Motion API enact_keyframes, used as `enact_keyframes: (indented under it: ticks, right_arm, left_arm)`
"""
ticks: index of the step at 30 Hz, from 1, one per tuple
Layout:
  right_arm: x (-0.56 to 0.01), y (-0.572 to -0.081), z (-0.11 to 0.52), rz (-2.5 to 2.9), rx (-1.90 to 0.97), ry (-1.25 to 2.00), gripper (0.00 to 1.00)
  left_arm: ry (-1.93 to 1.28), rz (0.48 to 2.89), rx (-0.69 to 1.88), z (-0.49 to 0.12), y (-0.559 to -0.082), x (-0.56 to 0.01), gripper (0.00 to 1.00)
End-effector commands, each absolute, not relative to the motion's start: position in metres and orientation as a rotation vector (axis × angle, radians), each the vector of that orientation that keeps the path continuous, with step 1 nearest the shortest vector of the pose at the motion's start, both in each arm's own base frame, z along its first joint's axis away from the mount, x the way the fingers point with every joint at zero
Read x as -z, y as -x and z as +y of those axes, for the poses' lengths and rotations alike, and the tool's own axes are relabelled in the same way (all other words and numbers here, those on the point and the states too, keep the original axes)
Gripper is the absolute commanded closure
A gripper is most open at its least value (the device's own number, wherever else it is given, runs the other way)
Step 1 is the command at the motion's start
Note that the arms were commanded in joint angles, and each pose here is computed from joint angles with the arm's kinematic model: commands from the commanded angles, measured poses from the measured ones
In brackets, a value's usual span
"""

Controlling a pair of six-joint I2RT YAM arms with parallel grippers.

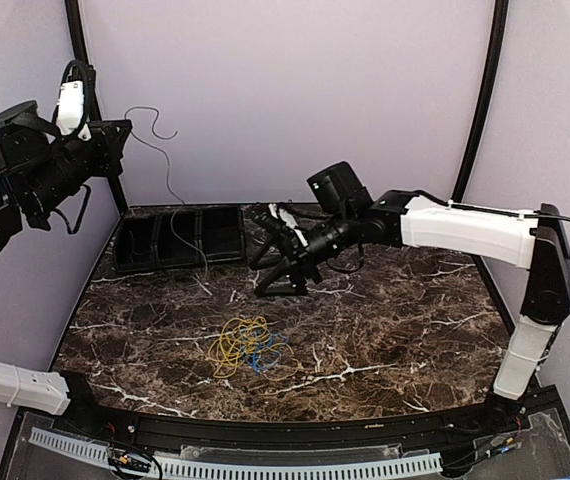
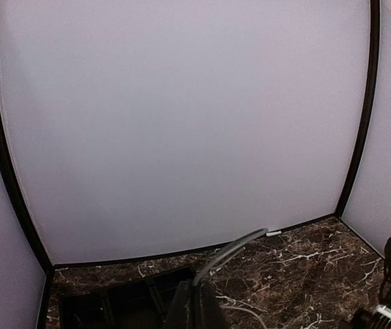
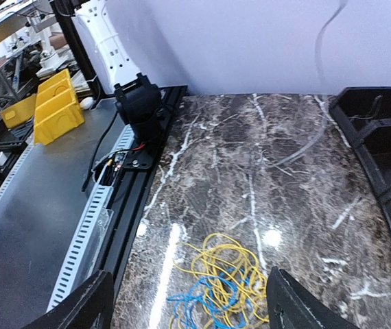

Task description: Untangle the cables

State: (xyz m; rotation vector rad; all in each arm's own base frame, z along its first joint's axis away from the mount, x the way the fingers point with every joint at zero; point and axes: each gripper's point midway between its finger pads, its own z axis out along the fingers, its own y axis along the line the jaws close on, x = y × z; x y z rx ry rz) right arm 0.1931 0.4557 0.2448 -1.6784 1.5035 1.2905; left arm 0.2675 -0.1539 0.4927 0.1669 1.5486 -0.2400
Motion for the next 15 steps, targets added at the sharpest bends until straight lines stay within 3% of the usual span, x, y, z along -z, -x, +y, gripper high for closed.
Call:
enact_keyframes:
  ticks: [1,15]
  right_arm:
    - [-0.216,-0.221,0.409,1.628,-1.154,1.643,0.22]
    - [-0.179,-0.295,0.211,1.889,-0.871,1.051,0.23]
  left_arm:
    - [-0.186,1.574,0.137,-0.156,-0.281,-0.476,1.00]
    - [-0.068,1.778,0.006,-0.094,-0.363,-0.433,1.00]
